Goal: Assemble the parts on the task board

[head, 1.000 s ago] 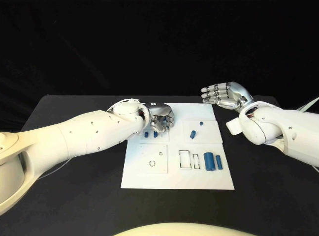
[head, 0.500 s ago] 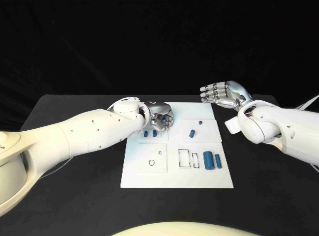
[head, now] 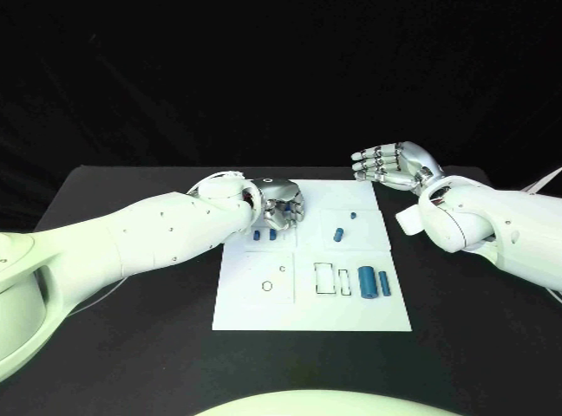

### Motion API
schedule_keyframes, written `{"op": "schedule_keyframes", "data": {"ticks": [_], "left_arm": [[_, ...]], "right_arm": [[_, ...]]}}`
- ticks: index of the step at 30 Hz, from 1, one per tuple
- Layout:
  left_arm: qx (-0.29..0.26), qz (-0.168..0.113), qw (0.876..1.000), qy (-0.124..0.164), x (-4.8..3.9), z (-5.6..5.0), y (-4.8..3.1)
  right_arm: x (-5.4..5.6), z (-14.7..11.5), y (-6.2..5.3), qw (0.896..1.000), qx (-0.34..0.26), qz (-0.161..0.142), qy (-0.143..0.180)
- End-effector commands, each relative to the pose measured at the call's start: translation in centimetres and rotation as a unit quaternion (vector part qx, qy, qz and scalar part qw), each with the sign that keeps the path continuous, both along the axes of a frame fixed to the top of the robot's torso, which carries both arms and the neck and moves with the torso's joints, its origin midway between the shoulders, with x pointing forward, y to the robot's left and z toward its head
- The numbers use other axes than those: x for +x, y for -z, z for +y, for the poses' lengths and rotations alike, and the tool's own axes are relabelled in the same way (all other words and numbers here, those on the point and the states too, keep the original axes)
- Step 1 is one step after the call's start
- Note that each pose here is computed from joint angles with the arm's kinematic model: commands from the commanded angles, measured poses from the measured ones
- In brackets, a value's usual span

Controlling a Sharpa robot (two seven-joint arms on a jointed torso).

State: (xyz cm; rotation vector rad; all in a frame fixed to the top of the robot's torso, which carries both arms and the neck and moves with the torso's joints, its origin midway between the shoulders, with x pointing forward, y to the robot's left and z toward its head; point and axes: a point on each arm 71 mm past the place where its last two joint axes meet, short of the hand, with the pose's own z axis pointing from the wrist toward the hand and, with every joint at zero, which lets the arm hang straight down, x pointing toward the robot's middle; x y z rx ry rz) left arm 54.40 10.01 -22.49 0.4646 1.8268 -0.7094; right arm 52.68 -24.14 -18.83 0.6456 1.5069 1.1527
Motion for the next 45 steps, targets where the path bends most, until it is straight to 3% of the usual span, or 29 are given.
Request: {"op": "schedule_keyframes", "data": {"ticks": [1,45], "left_arm": [[0.003,0.003,1.0,-0.003,-0.11,0.4,0.65],[0.002,-0.009,1.0,-0.017,-0.1,2.0,0.34]], "right_arm": [[0.0,0.1,0.0,1.0,0.0,0.0,-0.003],[-0.1,-0.1,0.2,1.0,0.0,0.002,-0.003]]}}
